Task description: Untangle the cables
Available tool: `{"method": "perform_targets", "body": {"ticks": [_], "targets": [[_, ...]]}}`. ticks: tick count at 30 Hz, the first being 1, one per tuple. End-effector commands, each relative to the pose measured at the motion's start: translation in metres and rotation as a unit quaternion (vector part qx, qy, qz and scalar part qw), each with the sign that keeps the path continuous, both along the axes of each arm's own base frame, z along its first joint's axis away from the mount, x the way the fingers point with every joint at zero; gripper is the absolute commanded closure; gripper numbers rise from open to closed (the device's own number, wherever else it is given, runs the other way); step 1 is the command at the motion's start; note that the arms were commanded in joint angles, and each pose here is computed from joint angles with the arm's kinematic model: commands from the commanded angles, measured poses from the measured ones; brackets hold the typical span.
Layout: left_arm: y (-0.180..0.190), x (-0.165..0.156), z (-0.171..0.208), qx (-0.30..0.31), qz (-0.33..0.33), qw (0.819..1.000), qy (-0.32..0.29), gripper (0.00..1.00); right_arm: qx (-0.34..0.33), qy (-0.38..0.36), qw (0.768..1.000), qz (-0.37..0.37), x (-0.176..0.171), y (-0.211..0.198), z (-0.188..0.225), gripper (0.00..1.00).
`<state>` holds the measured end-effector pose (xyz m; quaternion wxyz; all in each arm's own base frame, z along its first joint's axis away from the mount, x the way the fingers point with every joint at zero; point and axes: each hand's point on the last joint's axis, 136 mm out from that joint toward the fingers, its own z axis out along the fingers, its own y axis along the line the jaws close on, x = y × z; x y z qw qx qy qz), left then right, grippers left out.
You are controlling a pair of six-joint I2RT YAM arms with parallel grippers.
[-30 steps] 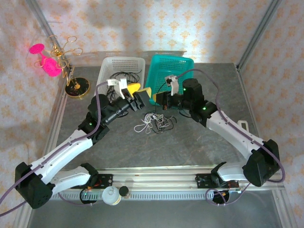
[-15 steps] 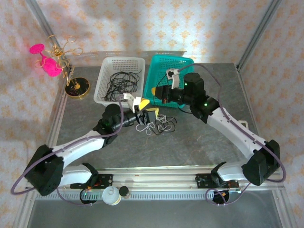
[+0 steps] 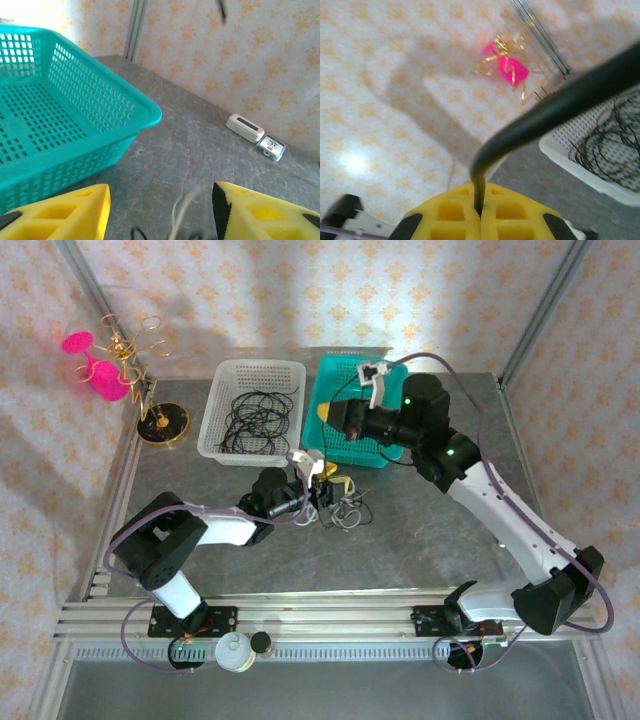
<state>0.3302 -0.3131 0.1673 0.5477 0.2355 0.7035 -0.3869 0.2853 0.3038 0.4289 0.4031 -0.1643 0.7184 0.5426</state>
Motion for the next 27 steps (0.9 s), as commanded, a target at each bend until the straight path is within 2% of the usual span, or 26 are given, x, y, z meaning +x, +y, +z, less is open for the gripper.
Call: {"method": "perform_targets", "body": {"ticks": [1, 5, 9, 12, 15, 18, 21, 27], "targets": [[0.007, 0.001, -0.005, -0.018, 0.021, 1.000, -0.003, 0.46, 0.062, -0.054, 0.996, 0.015, -0.022, -0.008, 0.068, 1.00], [0.012, -0.003, -0.025, -0.010, 0.028, 0.999, 0.031, 0.48, 0.093, -0.080, 0.993, 0.004, -0.025, -0.014, 0.104, 1.00], [0.019, -0.003, -0.032, -0.004, 0.045, 0.998, 0.045, 0.56, 0.121, -0.101, 0.987, -0.012, -0.026, -0.023, 0.135, 1.00], [0.022, 0.002, -0.044, 0.031, 0.061, 0.996, 0.064, 0.64, 0.135, -0.110, 0.984, -0.027, -0.024, -0.029, 0.150, 1.00], [0.025, -0.003, -0.053, 0.049, 0.058, 0.994, 0.077, 0.63, 0.140, -0.119, 0.982, -0.040, -0.021, -0.033, 0.158, 1.00], [0.032, -0.013, -0.050, 0.038, 0.059, 0.995, 0.076, 0.64, 0.136, -0.124, 0.982, -0.049, -0.018, -0.035, 0.160, 1.00], [0.040, -0.019, -0.056, 0.039, 0.067, 0.993, 0.085, 0.81, 0.135, -0.138, 0.978, -0.074, -0.013, -0.048, 0.171, 1.00], [0.041, -0.026, -0.081, 0.079, 0.058, 0.987, 0.125, 0.96, 0.146, -0.156, 0.972, -0.096, -0.006, -0.066, 0.196, 1.00]]}}
